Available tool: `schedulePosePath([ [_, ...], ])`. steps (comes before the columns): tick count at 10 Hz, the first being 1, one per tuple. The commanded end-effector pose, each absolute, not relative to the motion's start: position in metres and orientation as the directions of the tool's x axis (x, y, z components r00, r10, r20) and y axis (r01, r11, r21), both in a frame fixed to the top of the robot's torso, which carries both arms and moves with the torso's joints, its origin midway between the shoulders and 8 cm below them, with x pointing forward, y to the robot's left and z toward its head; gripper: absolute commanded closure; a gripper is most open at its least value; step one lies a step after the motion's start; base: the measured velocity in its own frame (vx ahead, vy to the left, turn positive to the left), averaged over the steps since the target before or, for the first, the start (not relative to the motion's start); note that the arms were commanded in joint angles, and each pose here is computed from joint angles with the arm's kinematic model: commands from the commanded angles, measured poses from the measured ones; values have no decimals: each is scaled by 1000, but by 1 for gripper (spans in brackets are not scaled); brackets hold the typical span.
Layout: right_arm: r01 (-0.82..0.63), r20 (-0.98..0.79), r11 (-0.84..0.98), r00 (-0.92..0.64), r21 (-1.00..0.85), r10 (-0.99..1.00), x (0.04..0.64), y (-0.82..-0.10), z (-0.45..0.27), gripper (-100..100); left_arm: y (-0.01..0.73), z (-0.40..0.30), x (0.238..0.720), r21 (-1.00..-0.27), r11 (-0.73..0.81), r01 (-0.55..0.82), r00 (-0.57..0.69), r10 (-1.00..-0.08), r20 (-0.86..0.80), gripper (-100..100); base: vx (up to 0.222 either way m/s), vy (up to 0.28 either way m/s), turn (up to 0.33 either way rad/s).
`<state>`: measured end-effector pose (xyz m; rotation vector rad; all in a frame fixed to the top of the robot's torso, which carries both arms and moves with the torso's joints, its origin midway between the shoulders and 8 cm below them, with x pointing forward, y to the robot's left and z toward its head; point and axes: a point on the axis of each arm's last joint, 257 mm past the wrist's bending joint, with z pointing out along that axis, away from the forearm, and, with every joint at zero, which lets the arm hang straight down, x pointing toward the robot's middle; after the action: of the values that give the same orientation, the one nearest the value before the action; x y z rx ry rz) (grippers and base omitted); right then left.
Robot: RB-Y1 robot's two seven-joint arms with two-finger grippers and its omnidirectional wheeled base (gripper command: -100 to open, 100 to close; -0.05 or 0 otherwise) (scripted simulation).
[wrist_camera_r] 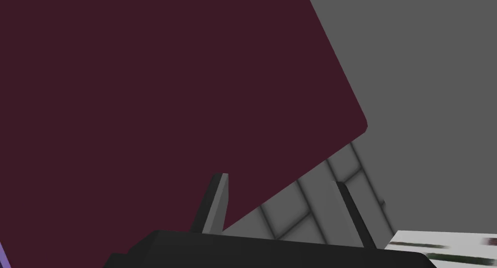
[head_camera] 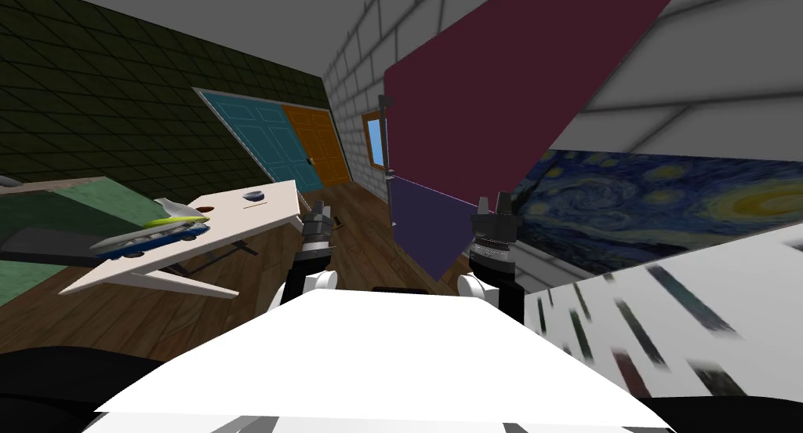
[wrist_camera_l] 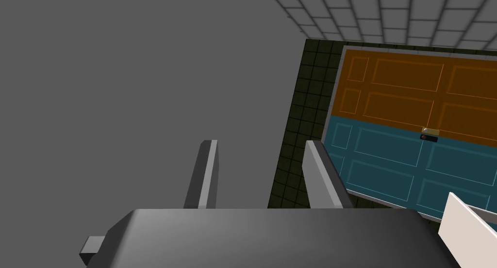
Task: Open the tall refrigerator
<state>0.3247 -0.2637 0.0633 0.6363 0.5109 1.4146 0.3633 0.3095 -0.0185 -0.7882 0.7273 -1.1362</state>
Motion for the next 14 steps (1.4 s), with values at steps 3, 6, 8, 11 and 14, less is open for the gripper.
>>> schedulePosePath([
  [3,-735,46,42,99,677,994,325,-264,63,0,309,-18,363,-840,223,494,261,-960,-102,0,0,0,0],
  [6,-705,-93,156,128,692,987,324,-261,56,-100,310,-19,363,-840,223,494,261,-960,-102,0,30,17,79],
  [8,-676,-187,257,176,691,966,322,-265,51,-100,310,-19,363,-841,223,494,261,-960,-102,0,57,30,121],
  [11,-610,-334,430,273,666,902,317,-279,43,-100,310,-19,363,-841,223,494,261,-960,-102,0,84,44,183],
  [14,-545,-438,558,347,626,830,311,-291,38,-100,310,-19,363,-841,223,494,261,-960,-102,0,63,30,122],
])
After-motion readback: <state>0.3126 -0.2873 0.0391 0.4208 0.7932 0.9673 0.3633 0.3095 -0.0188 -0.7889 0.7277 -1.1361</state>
